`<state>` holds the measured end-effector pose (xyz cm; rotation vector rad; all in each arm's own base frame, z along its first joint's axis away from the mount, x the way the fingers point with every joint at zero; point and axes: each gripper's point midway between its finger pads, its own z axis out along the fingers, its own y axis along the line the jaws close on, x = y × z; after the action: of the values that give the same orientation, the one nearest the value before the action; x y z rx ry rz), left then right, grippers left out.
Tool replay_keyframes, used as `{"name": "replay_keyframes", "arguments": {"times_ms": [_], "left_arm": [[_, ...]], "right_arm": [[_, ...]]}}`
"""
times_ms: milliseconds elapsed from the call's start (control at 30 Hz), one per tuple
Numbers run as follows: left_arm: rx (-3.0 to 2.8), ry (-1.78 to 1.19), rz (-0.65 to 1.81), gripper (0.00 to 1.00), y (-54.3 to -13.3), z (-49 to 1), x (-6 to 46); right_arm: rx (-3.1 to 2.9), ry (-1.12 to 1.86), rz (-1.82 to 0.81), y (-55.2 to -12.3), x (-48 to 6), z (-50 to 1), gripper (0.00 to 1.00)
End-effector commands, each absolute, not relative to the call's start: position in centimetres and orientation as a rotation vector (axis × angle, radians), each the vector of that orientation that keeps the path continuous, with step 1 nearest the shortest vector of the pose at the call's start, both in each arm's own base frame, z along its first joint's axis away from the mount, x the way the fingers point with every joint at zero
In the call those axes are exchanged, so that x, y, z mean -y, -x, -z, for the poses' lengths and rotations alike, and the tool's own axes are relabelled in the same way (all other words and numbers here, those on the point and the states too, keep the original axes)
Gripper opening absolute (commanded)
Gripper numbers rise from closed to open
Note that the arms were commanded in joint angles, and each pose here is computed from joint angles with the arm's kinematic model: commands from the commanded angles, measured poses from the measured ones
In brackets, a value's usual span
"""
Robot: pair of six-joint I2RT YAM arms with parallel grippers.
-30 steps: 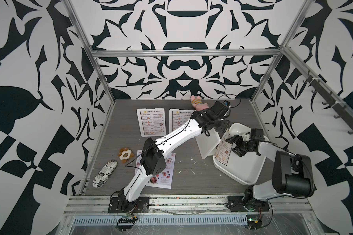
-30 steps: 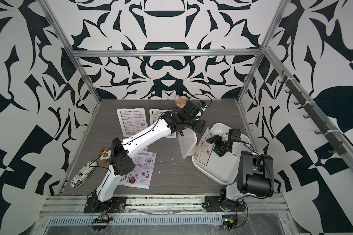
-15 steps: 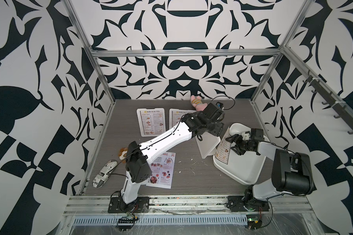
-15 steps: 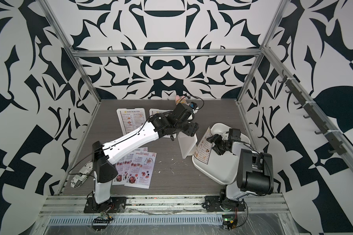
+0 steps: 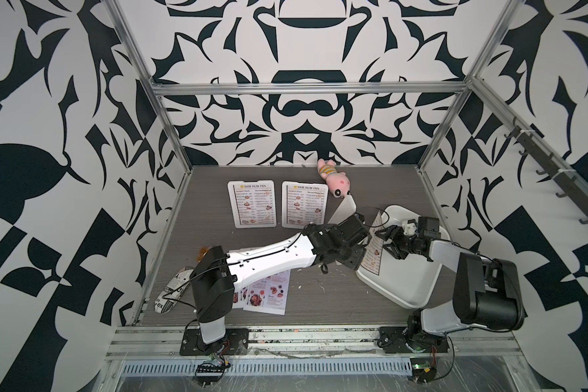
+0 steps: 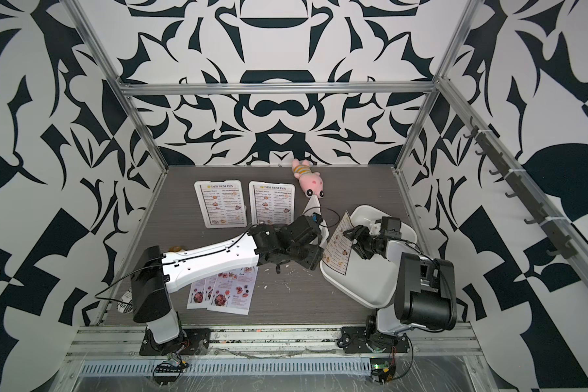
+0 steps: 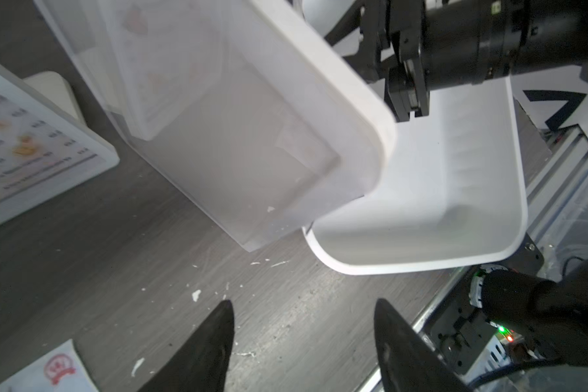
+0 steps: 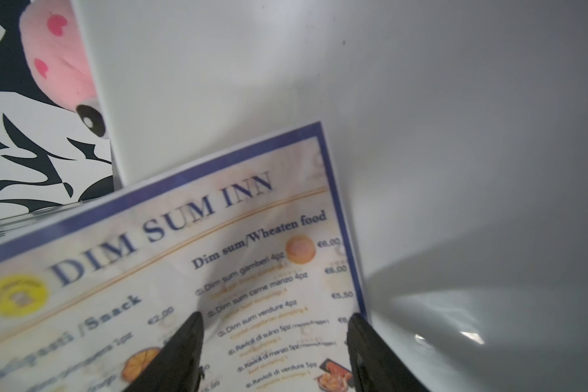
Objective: Replace the menus in the menu holders
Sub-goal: Pick up the menu from the storage box.
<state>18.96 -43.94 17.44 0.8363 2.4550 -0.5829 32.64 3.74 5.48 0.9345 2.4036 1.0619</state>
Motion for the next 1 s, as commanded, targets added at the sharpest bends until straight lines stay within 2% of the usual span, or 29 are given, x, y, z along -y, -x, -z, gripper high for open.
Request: {"name": "replay_keyframes", "arguments": {"times_ms": [0, 300, 467, 667, 967], "left_arm": [[-2.461, -0.774, 0.679, 0.65, -18.2, -17.1, 46.1], [-2.415, -0.734, 0.610, 0.57, -18.5, -16.9, 48.3], [-2.342, -0.730, 0.517, 0.63, -19.6, -18.4, 50.3], [-2.290, -0.722, 0.440, 0.66, -21.8, -19.3, 52.3], [-2.339, -0.656, 0.365, 0.71, -25.2, -16.0, 54.1]], "right_arm": [[-2.387, -0.867, -1.072, -32.9, -4.0, -6.4, 0.66], [-2.408, -0.874, -1.062, -32.9, -4.0, -5.8, 0.66], [-2.416, -0.887, -1.056, -32.9, -3.9, -5.3, 0.66], [-2.426, -0.899, -1.049, -32.8, -3.8, -4.8, 0.66], [-2.440, -0.910, -1.032, -32.7, -3.7, -4.2, 0.65]]}}
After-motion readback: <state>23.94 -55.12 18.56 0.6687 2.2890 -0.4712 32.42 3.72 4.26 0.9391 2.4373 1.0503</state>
